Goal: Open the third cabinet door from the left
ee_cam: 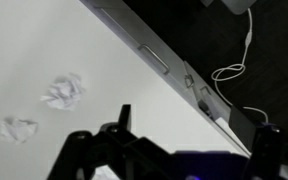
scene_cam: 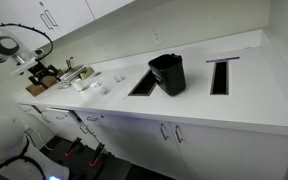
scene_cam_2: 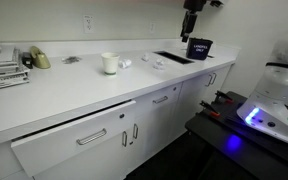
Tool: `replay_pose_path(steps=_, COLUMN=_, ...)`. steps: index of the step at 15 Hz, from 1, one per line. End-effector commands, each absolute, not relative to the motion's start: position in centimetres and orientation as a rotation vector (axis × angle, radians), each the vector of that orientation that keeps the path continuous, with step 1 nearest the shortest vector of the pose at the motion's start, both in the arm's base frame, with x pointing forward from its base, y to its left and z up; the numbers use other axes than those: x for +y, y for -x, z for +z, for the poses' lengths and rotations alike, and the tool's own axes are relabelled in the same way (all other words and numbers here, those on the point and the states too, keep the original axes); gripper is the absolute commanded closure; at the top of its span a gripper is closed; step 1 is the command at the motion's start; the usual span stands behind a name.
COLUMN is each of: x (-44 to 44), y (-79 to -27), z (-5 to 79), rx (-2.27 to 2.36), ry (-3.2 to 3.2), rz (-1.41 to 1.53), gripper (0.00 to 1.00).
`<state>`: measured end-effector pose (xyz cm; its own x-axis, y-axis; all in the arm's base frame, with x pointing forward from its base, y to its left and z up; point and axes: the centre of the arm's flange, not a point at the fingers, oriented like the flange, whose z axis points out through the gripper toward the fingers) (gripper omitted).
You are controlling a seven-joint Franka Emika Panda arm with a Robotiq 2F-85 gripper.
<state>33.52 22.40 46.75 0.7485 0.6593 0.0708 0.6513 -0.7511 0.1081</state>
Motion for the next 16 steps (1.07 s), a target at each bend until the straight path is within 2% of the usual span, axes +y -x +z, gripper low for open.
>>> replay_pose_path(steps=1, x=25.9, y=-28.0, z=46.3, rx=1.373, ry=-2.785, rz=0.195, gripper=0.00)
replay_pose_path(steps=2, x=25.6, y=-30.3, z=46.4, rx=1.241, ry=-2.819, rz=0.158, gripper=0.00)
replay_pose_path(steps=4, x=26.8, y=-28.4, z=46.4, rx=1.325, ry=-2.783, rz=0.166, gripper=0.00)
replay_pose_path(steps=7, x=26.5, y=-28.4, z=46.4, rx=1.345, ry=-2.774, rz=0.169, gripper=0.00)
replay_pose_path(steps=9, x=30.6, y=-28.1, z=44.8, rx=1.570, ry=-2.625, rz=0.100, gripper=0.00)
replay_pose_path(steps=16, x=46.1, y=-21.1, z=35.6, rx=2.066, ry=-2.238, rz=-0.023, gripper=0.00)
